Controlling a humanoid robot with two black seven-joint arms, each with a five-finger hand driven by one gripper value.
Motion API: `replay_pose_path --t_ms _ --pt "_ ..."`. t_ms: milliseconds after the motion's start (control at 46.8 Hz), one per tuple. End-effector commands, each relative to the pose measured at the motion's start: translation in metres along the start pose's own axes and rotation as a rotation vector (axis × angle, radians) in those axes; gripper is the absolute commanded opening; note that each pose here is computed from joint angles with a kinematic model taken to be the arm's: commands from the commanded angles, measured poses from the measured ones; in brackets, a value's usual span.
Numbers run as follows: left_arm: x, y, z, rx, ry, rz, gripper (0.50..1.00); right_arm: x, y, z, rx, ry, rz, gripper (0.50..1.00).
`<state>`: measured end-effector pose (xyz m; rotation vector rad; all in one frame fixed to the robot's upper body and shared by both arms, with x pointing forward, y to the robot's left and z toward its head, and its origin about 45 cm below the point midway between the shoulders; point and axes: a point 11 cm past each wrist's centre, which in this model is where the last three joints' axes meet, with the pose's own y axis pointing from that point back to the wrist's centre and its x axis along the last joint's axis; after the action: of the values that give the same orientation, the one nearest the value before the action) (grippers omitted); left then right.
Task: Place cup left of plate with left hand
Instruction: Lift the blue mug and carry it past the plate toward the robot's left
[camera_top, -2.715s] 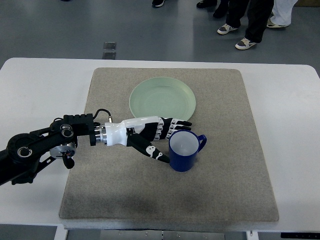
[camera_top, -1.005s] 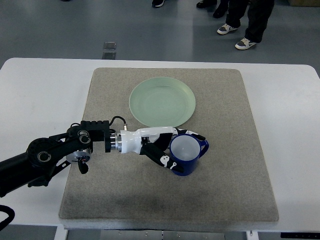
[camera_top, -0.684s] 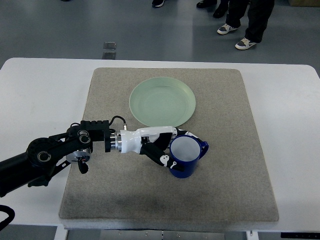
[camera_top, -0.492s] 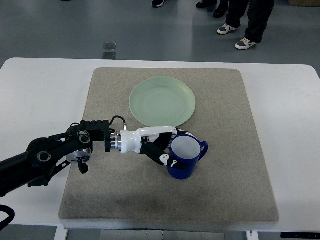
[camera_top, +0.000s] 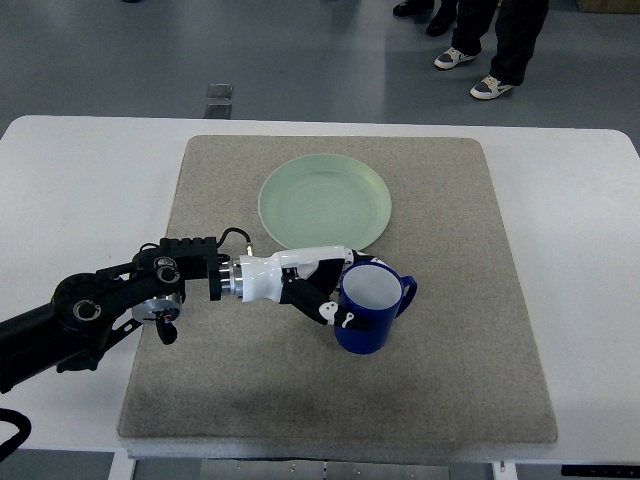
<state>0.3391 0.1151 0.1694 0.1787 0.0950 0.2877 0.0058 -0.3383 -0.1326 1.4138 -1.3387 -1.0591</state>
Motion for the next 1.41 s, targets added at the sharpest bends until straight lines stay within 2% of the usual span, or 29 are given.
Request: replay_pose_path --t_ms 0,427,727,1047,1389 --pt "0.001 0.000 0.002 -0.009 -0.001 0.006 0.649 0.000 0.000 0.000 -0.001 0.000 0.000 0.932" --pt "0.049 0.012 0.037 -0.116 -0.062 0.302 0.649 0.000 0.000 0.000 -0.001 0.000 0.001 0.932" --pt "0.079 0.029 0.060 -0.181 -0.092 0.478 0.649 0.000 0.000 0.000 -0.001 0.000 0.000 0.932" --pt "0.129 0.073 0.080 -0.215 -0.116 0.693 0.651 0.000 0.000 0.000 -0.001 0.000 0.000 0.932" --pt "0.151 0.108 0.073 -0.238 -0.131 0.800 0.656 0.000 0.000 0.000 -0.001 0.000 0.000 0.932"
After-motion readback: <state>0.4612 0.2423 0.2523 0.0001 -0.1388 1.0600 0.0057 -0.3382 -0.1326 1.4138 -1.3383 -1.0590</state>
